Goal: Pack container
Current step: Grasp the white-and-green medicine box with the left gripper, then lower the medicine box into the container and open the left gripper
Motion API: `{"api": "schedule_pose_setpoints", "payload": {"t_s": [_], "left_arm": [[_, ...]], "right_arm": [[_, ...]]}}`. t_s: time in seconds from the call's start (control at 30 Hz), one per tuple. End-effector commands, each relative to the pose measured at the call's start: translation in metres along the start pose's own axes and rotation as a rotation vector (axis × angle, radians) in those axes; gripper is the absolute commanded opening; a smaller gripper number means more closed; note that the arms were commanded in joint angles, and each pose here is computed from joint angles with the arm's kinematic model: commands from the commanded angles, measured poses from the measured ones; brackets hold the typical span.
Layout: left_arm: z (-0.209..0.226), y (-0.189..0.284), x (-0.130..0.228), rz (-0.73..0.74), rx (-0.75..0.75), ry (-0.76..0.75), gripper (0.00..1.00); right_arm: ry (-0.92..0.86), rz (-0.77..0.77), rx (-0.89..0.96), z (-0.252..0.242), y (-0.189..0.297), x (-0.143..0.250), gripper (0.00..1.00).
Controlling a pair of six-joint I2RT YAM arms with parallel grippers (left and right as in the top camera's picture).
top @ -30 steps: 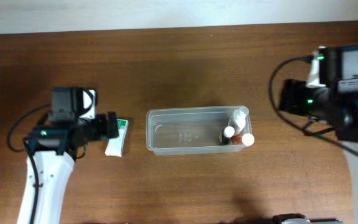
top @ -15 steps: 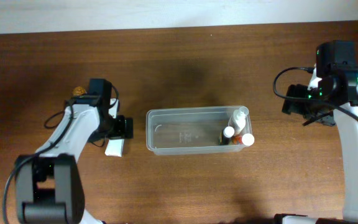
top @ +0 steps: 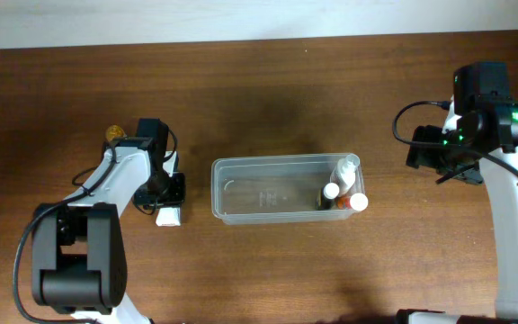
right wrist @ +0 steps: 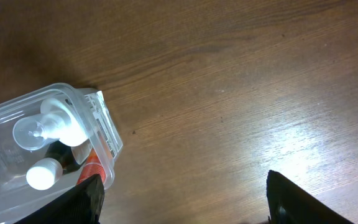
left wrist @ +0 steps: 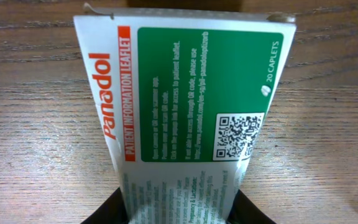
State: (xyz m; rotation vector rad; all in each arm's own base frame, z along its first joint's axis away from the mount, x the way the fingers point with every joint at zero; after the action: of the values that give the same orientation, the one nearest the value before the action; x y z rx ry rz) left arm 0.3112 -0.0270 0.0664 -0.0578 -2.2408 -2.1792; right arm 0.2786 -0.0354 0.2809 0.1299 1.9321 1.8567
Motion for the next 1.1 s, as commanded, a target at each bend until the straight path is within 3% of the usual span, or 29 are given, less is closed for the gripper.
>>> {"api": "schedule_pose_setpoints", "payload": {"t_s": [0.0, 0.13, 0.3, 0.5, 0.67, 0.73, 0.87, 1.03, 1.07], "left_arm": [[-0.001, 0.008, -0.002, 0.009, 0.007, -0.005, 0.36], [-0.005, 0.047, -0.017, -0.066, 0.012, -0.011, 0.36], [-0.033, 0.121, -0.032, -0.274, 0.031, -0.093, 0.36], [-0.108, 0.172, -0.015, -0.470, 0.054, -0.473, 0.35], [-0.172, 0.161, 0.017, -0.446, 0.029, -0.851, 0.28], [-0.185, 0.150, 0.024, -0.423, -0.016, -0.931, 0.26], [-0.201, 0.116, 0.030, -0.329, -0.074, -1.036, 0.27], [-0.203, 0.074, 0.026, -0.201, -0.096, -1.048, 0.28], [-0.204, 0.063, 0.024, -0.166, -0.102, -1.049, 0.33]], "right_arm": [[0.018, 0.007, -0.002, 0.000, -0.002, 0.001, 0.75], [0.022, 0.007, -0.003, 0.000, -0.002, 0.001, 0.75], [0.022, 0.007, -0.003, 0.000, -0.002, 0.001, 0.75], [0.028, 0.005, 0.001, -0.001, -0.002, 0.000, 0.75], [0.032, 0.005, 0.004, -0.001, -0.002, 0.000, 0.75], [0.032, 0.005, 0.004, -0.001, -0.002, 0.000, 0.76], [0.033, 0.005, 0.004, -0.001, -0.002, 0.000, 0.75], [0.032, 0.005, 0.004, -0.001, -0.002, 0.000, 0.75], [0.032, 0.005, 0.004, -0.001, -0.002, 0.000, 0.75]]}}
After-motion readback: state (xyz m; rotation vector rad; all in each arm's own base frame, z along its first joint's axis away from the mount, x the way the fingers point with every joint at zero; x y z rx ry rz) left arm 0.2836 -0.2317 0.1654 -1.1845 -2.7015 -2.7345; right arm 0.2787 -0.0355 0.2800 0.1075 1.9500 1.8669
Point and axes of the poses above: each gripper's point midway between its finger pads, its own y axis back along the fingers, its own z axis along the line the jaws close on, x = y × z, the point moved 6 cm from there along y, back along the fingers, and after that the axes turned 2 degrees about -y, right-handed, at the moved point
